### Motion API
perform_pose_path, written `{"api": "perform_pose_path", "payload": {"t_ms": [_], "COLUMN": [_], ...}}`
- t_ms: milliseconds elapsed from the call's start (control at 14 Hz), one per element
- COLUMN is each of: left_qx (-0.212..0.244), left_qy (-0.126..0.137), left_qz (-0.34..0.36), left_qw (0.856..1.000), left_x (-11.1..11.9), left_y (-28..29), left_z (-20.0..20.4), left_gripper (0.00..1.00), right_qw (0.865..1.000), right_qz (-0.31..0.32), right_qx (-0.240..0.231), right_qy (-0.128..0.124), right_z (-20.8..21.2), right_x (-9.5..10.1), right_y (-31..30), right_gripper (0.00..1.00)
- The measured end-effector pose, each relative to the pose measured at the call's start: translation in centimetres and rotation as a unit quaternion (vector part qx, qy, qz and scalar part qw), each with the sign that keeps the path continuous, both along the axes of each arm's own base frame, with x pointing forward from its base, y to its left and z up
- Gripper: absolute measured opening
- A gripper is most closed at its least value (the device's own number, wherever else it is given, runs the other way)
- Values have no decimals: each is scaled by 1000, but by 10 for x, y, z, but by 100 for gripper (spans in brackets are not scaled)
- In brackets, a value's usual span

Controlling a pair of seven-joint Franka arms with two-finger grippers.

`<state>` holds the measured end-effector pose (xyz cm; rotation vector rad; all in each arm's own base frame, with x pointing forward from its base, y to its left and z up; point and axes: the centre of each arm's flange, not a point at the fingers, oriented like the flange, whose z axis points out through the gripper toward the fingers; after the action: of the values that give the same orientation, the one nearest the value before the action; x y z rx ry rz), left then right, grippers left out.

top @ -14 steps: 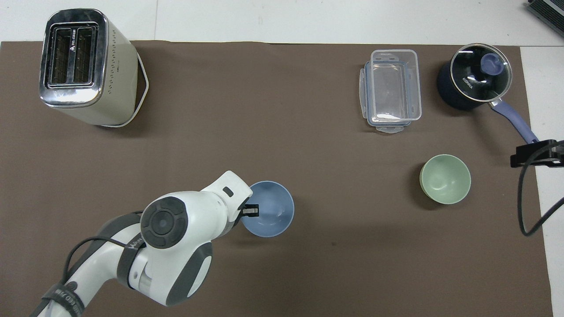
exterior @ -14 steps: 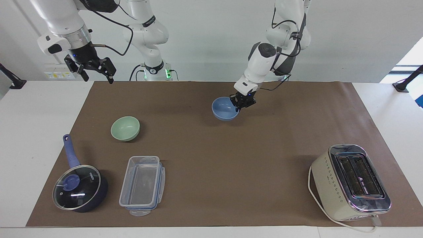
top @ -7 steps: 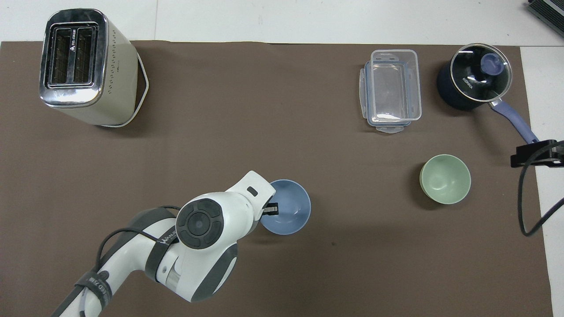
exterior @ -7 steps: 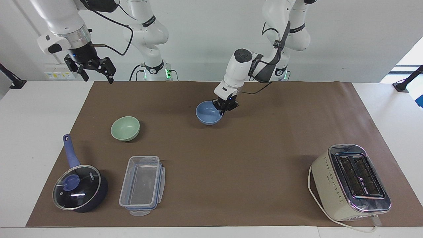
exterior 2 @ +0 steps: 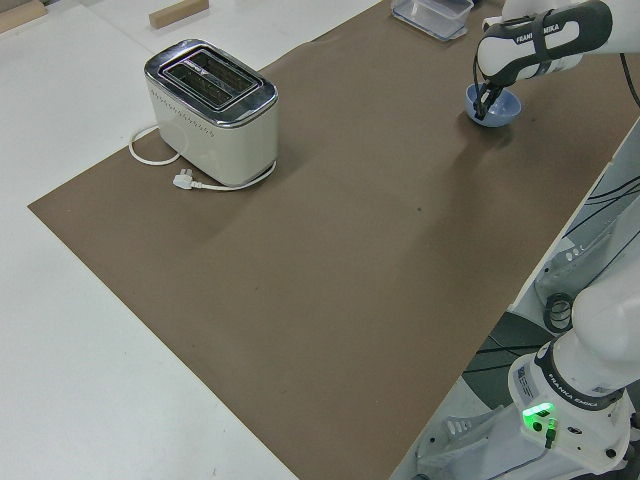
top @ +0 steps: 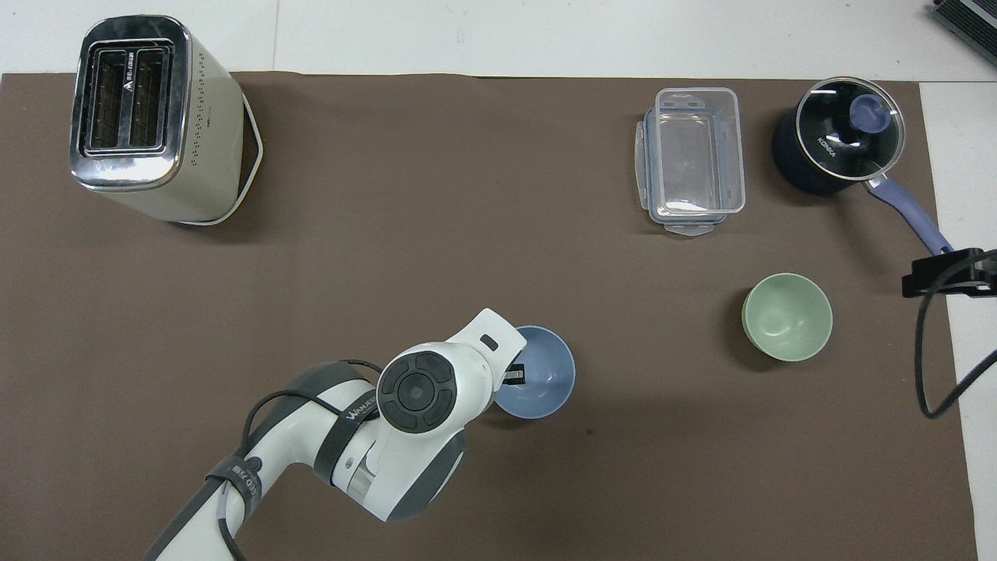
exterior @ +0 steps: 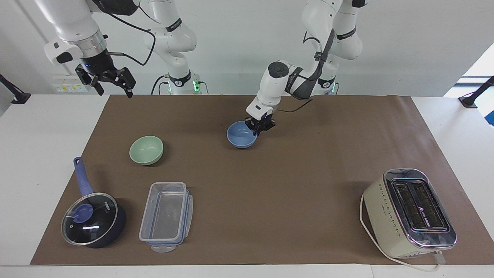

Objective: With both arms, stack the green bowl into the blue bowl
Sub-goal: 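Slide the blue bowl with the left gripper toward the table center, then withdraw the left gripper while the right gripper grasps the green bowl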

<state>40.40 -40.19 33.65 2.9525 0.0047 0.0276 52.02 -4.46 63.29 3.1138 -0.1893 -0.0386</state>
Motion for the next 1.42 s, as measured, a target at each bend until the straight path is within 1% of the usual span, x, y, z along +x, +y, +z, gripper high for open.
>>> {"api": "perform_pose_path", "payload": {"t_ms": [71, 142, 214, 285, 427, 569, 854, 925, 1068, 1139, 1281, 1353, 1424], "left_qx": [0, 0, 0, 0, 16, 30, 42, 48, 59, 62, 69, 72, 72], "left_qy": [0, -2, -8, -16, -33, -41, -73, -75, -77, -82, -94, -95, -87], "left_qz": [1, 0, -3, -6, -18, -36, -77, -88, -107, -112, -115, -113, -112], "left_qw": [1000, 1000, 1000, 1000, 999, 998, 993, 992, 989, 988, 987, 986, 987], "left_x": [1, 3, 6, 10, 25, 44, 80, 87, 106, 113, 120, 121, 123], "left_y": [1, 1, 2, 5, 27, 68, 183, 209, 266, 291, 337, 353, 362], "left_z": [0, 2, 6, 13, 39, 74, 152, 171, 218, 241, 283, 303, 319], "left_gripper": [38, 51, 62, 74, 99, 100, 100, 100, 100, 100, 100, 100, 100], "right_qw": [1000, 1000, 1000, 1000, 1000, 1000, 999, 999, 997, 996, 995, 995, 994], "right_qz": [-1, -7, -15, -21, -25, -13, 39, 47, 73, 85, 98, 99, 99], "right_qx": [0, -1, -1, -1, -1, -1, 13, 15, 18, 21, 28, 32, 36], "right_qy": [-1, -9, -15, -14, -8, -7, -6, -8, -3, -5, -9, -9, -9], "right_z": [-3, -7, -17, -30, -66, -101, -183, -202, -239, -253, -278, -288, -295], "right_x": [1, 3, 5, 7, 12, 18, 32, 33, 30, 28, 22, 17, 13], "right_y": [-2, -8, -17, -25, -32, -31, -33, -36, -41, -47, -61, -68, -72], "right_gripper": [100, 100, 100, 100, 100, 100, 100, 100, 100, 100, 100, 100, 100]}}
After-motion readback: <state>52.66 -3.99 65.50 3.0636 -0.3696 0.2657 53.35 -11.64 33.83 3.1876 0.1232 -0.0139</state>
